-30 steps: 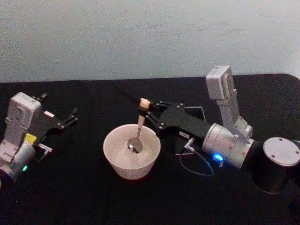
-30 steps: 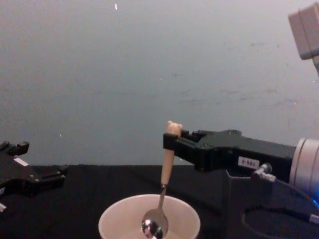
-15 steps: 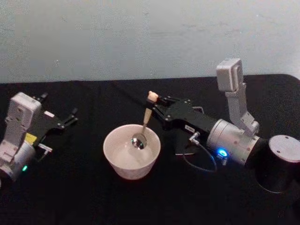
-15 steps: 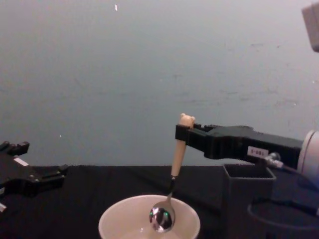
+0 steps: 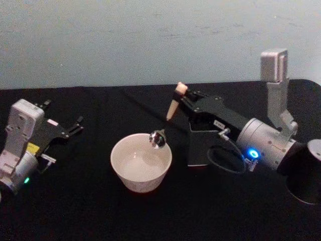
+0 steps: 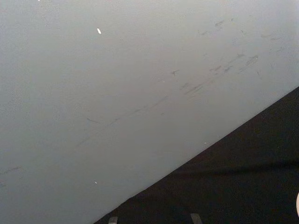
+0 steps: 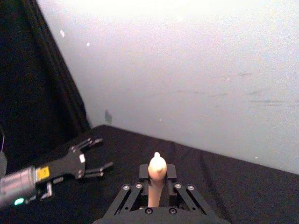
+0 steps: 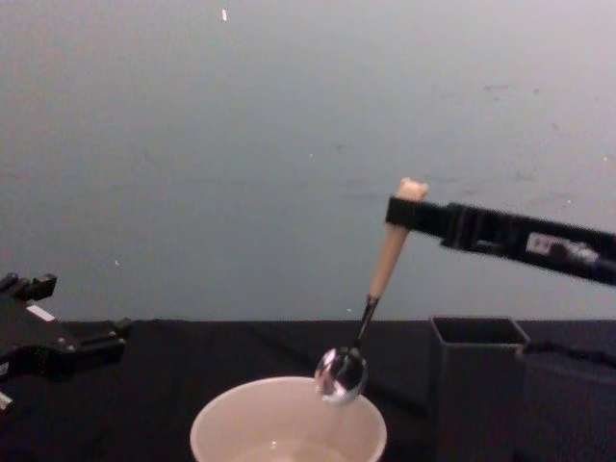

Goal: Pick up the stirring spoon with one hand, stir inside the cup, then place it back in its original position.

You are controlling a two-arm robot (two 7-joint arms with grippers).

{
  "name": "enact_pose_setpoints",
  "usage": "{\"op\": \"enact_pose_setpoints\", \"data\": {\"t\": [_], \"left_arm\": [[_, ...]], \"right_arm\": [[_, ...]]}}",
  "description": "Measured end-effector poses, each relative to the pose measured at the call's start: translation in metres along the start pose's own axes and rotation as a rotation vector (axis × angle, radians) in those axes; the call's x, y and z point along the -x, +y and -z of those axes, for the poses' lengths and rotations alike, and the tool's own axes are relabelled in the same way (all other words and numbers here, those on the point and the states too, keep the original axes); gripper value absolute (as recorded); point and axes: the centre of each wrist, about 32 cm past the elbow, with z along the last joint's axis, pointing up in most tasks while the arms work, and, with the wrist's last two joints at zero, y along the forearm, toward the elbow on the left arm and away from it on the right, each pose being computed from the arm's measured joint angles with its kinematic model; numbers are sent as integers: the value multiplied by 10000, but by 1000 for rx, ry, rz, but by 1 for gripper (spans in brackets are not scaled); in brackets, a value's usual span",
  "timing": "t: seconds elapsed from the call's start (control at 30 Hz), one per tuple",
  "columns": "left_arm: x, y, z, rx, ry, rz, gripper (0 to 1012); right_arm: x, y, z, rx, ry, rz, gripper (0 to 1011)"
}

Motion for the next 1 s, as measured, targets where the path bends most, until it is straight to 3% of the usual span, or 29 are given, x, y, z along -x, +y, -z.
{"op": "enact_pose_setpoints", "data": {"t": [0.37,1.0], "left_arm": [[0,0,0,0,0,0,1001],[0,0,0,0,0,0,1001]], "right_arm": [[-34,-141,-105,-86,48,79,213],[-119,-419,-218,-167,36,184,213]]}}
